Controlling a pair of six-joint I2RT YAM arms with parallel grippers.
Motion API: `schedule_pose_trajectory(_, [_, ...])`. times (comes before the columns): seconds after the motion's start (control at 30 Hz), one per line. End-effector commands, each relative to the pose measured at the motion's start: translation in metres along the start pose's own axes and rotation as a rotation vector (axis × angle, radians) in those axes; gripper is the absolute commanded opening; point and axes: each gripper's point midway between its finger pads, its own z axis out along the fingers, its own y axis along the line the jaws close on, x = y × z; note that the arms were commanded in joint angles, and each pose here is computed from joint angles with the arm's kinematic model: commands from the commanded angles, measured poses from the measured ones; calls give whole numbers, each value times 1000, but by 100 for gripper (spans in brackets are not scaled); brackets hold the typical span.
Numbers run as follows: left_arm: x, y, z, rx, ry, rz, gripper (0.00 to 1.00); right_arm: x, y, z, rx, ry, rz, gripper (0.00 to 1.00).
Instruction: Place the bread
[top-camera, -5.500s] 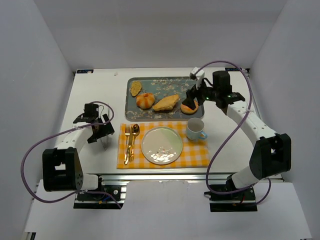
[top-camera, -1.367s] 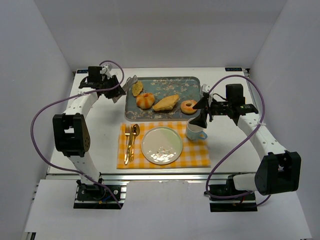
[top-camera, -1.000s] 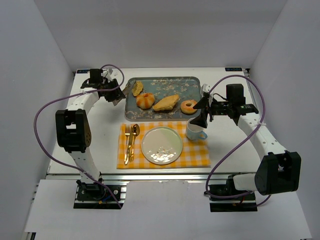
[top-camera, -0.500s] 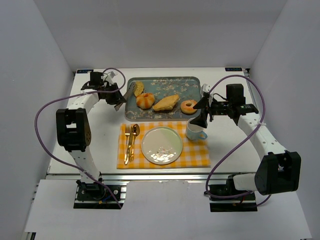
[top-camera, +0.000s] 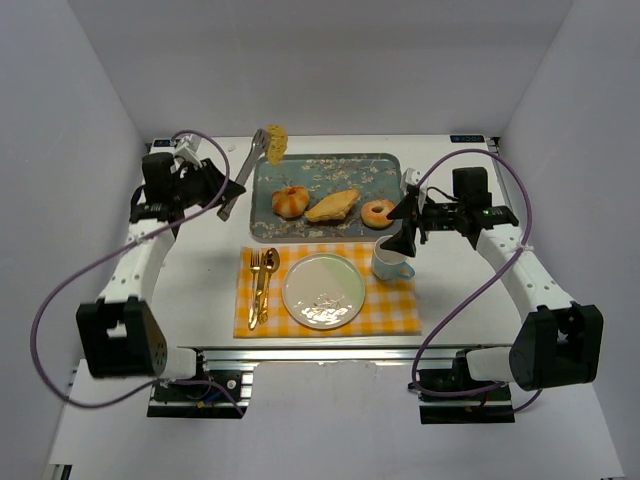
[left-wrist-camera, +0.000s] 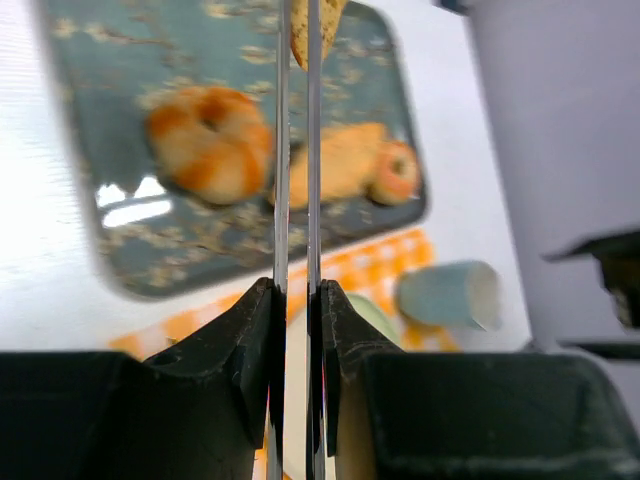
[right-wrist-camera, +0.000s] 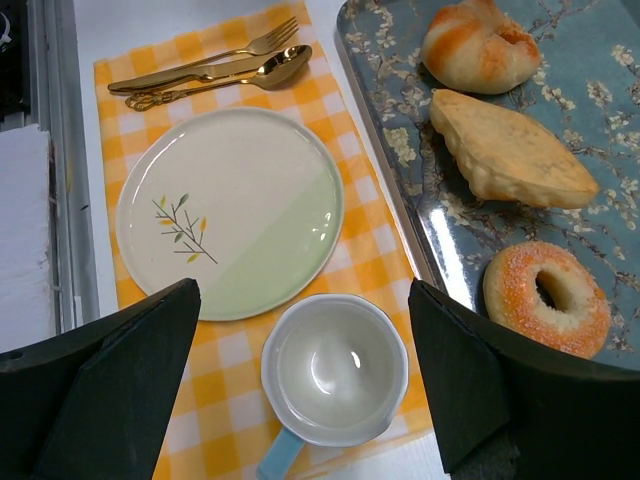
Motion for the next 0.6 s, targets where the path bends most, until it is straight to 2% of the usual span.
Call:
schedule_pose_trajectory(0.0, [30, -49, -26, 169, 23, -7, 0, -26, 2, -11, 6, -31, -64, 89])
schedule_pose_trajectory(0.03, [64, -52, -25, 184, 93, -27, 0, -27, 2, -11, 9, -31, -65, 89])
schedule_pose_trajectory(0.07, [80, -69, -35, 218, 115, 0, 0, -27, 1, -12, 17, -27, -69, 89])
schedule_pose_trajectory(0.27, [197, -92, -77, 211, 352, 26, 0, -43, -8, -18, 65, -27, -85, 88])
schedule_pose_trajectory(0.37, [227, -90, -96, 165, 425, 29, 0, -52, -9, -19, 69, -43, -95, 88])
schedule_pose_trajectory(0.57, [253, -70, -113, 95, 464, 24, 0, -57, -8, -18, 64, -62, -73, 89])
